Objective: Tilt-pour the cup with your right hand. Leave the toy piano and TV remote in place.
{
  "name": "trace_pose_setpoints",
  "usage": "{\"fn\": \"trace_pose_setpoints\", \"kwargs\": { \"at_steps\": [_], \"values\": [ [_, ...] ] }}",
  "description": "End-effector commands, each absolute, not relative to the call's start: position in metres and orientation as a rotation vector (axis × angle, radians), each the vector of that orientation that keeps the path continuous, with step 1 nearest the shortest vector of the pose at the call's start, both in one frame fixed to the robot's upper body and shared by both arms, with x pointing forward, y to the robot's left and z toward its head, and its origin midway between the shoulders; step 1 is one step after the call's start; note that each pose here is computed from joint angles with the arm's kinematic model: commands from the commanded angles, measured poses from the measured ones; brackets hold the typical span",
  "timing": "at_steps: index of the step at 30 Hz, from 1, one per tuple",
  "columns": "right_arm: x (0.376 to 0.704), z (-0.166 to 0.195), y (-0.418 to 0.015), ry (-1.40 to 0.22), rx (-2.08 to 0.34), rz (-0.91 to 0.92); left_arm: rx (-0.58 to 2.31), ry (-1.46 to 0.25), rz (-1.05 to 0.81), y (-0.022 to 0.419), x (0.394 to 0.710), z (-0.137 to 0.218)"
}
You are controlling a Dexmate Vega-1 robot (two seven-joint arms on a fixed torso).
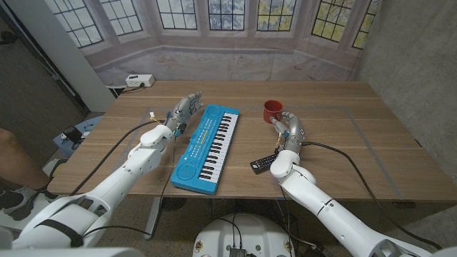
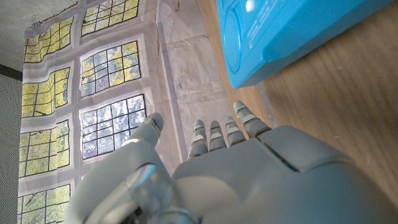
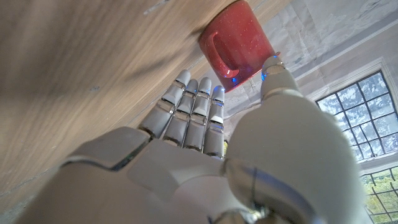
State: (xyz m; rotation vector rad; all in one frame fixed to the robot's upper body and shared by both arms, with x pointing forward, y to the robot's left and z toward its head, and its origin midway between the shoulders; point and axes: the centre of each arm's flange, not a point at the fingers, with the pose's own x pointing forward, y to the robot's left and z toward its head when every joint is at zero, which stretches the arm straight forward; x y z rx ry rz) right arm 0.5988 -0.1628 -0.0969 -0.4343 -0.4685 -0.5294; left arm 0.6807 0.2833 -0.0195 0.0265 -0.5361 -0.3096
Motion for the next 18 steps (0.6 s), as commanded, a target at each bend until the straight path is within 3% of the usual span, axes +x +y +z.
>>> {"fn": "trace_pose_setpoints", "kwargs": {
  "at_steps": [1, 18],
  "values": [
    [0.6033, -0.0983, -0.1622, -0.462, -0.438, -0.569, 0.021, -0.527, -0.31, 0.2792, 0.6803, -0.0238],
    [0.6119, -0.0989, -0.1575, -0.455, -0.443, -0.569, 0.014, -0.518, -0.31, 0.2769, 0.6796, -0.0287]
  ]
}}
